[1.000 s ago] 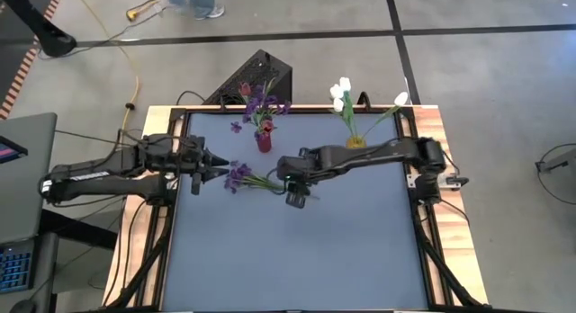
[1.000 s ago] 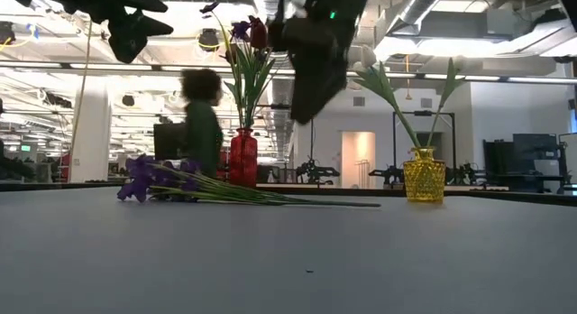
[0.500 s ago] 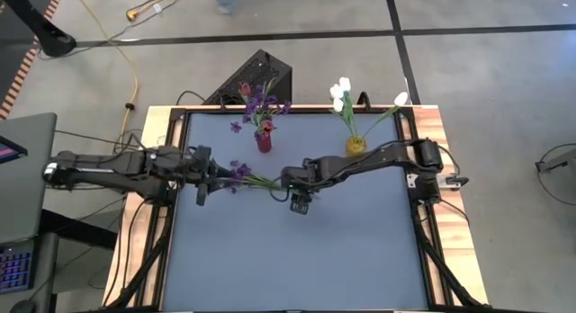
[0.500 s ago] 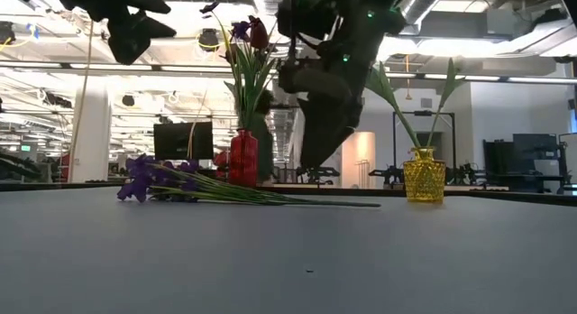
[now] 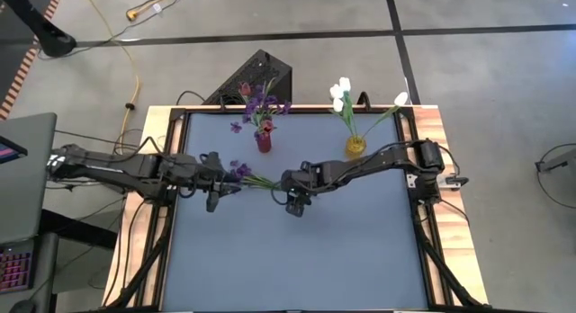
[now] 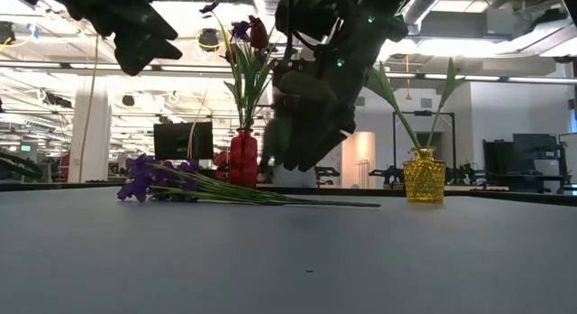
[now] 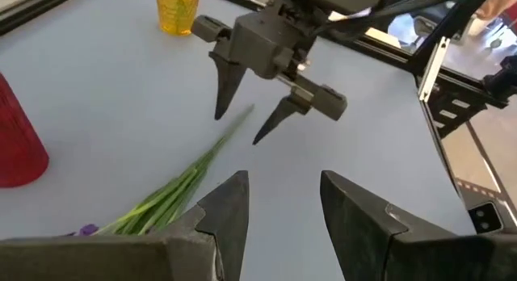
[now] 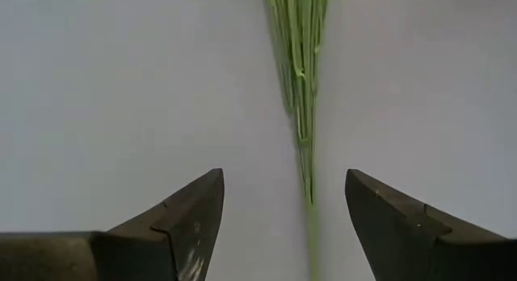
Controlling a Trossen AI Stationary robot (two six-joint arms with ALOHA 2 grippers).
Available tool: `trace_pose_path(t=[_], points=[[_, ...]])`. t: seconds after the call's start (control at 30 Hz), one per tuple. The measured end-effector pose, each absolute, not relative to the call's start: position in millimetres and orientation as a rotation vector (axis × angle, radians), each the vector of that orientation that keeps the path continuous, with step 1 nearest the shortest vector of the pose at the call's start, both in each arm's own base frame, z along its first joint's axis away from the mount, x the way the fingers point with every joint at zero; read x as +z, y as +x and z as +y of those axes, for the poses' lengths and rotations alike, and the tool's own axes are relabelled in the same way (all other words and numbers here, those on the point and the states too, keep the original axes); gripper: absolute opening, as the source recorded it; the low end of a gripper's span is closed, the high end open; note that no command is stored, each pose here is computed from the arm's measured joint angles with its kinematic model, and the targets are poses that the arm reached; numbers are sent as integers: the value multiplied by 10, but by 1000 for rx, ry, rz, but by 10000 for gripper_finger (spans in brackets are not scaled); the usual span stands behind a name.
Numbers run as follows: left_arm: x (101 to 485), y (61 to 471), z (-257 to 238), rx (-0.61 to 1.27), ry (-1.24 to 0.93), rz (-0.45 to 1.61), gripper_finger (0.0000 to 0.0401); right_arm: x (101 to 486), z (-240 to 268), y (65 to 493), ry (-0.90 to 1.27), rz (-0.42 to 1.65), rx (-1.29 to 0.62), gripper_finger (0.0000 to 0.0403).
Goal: Sort flowers into vase by color
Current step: Put the purple flowers into the red vase
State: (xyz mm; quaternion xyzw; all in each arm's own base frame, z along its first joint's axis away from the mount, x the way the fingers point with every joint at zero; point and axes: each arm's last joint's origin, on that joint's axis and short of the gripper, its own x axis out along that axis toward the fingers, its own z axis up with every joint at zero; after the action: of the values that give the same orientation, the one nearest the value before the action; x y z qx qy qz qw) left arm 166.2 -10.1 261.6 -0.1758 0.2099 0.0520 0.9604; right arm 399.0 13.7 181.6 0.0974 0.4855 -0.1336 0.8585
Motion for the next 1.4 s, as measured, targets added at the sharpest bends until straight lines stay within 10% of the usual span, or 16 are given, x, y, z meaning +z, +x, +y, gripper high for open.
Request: trace_pose_path(t=[1.17, 1.4], points=[[2639, 1713, -85, 157, -320, 376, 142, 1174, 91, 3703, 112, 844, -314, 285], [2644, 1715, -82, 167, -323, 368, 141, 1065, 123, 3679, 114, 855, -296, 223]])
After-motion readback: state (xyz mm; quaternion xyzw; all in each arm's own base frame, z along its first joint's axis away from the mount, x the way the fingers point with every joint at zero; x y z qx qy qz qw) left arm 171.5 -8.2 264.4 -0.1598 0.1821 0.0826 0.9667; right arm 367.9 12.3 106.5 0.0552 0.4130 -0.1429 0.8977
